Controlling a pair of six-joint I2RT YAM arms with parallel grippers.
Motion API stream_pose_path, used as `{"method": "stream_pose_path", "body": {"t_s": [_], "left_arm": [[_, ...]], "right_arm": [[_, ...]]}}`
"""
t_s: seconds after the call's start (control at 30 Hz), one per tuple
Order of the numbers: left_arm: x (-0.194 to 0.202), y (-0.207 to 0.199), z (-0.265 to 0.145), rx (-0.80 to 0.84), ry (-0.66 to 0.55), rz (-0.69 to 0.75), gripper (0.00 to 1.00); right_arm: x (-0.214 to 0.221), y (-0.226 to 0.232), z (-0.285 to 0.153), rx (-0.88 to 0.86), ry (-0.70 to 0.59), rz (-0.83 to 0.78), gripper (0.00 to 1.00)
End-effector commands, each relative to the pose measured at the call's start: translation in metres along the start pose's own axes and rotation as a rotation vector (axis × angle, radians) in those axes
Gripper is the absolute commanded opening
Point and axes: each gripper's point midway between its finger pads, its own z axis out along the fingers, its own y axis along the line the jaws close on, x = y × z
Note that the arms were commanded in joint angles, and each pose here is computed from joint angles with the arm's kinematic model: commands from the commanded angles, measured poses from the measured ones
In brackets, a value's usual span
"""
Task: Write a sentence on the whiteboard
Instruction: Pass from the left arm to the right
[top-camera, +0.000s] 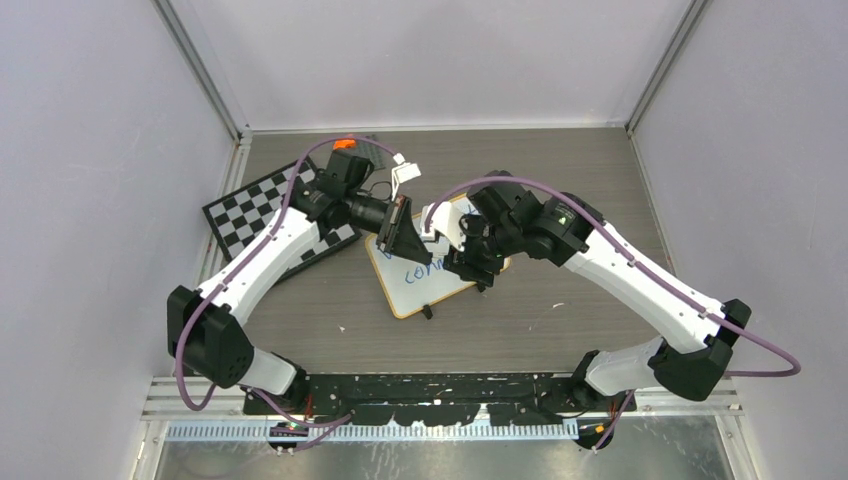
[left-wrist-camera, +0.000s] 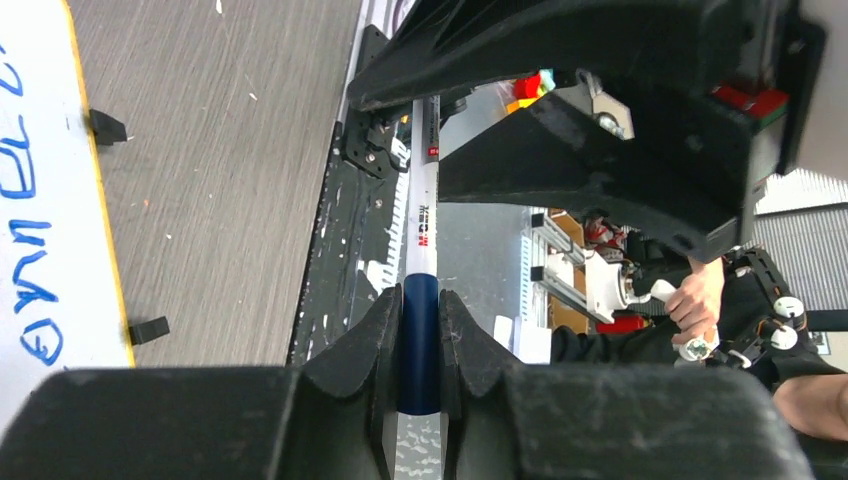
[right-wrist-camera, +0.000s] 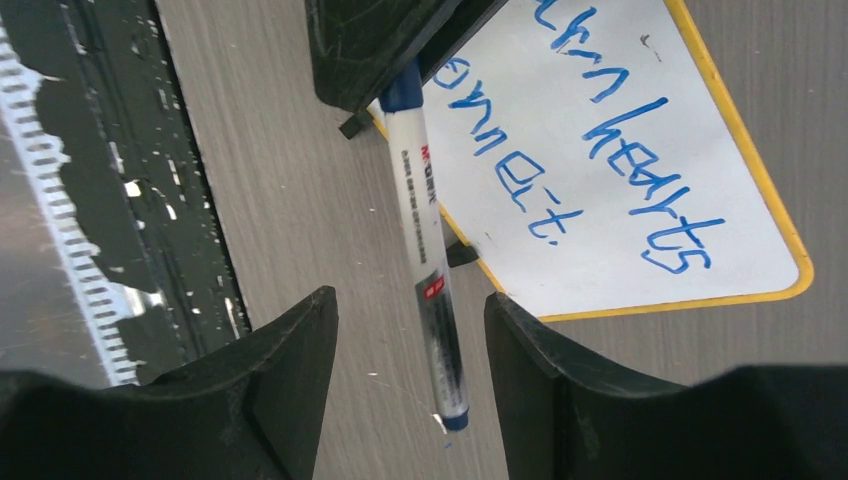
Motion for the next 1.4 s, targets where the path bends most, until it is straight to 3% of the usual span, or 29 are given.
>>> {"method": "stream_pose_path", "body": {"t_s": [0.0,0.17,0.2,0.33,0.63,0.83,1.13,1.23,1.37], "left_arm": [[-0.004,-0.011,0.005,0.068,0.007,-0.004,0.00],[0.000,-0.010,0.012,0.076,0.028,-0.012,0.00],[0.001,-0.009,0.013,0.075,0.030,-0.010,0.00],[0.002,-0.011,0.020,0.082,0.034,0.002,0.00],[0.019,-0.019,0.038,0.130,0.109,0.048,0.00],[0.022,-0.020,0.031,0.082,0.111,0.122,0.00],[-0.008,-0.022,-0.015,0.015,0.006,0.158,0.45],[-0.016,-0.025,-0.030,-0.032,-0.029,0.203,0.65],[-0.031,-0.015,-0.050,-0.122,-0.095,0.210,0.81]], "right_arm": [[0.003,-0.012,0.012,0.090,0.045,-0.080,0.59],[-0.001,-0.010,0.017,0.109,0.045,-0.099,0.07],[-0.003,-0.011,0.016,0.114,0.037,-0.095,0.01],[-0.015,-0.012,0.014,0.127,-0.018,-0.046,0.00],[-0.038,0.030,0.006,-0.108,-0.116,-0.031,0.00],[-0.031,0.035,0.005,-0.130,-0.107,-0.005,0.00],[0.003,0.023,-0.001,-0.024,-0.102,0.061,0.00],[0.018,0.021,-0.002,0.001,-0.097,0.102,0.00],[0.027,0.013,-0.010,0.030,-0.138,0.198,0.00]]}}
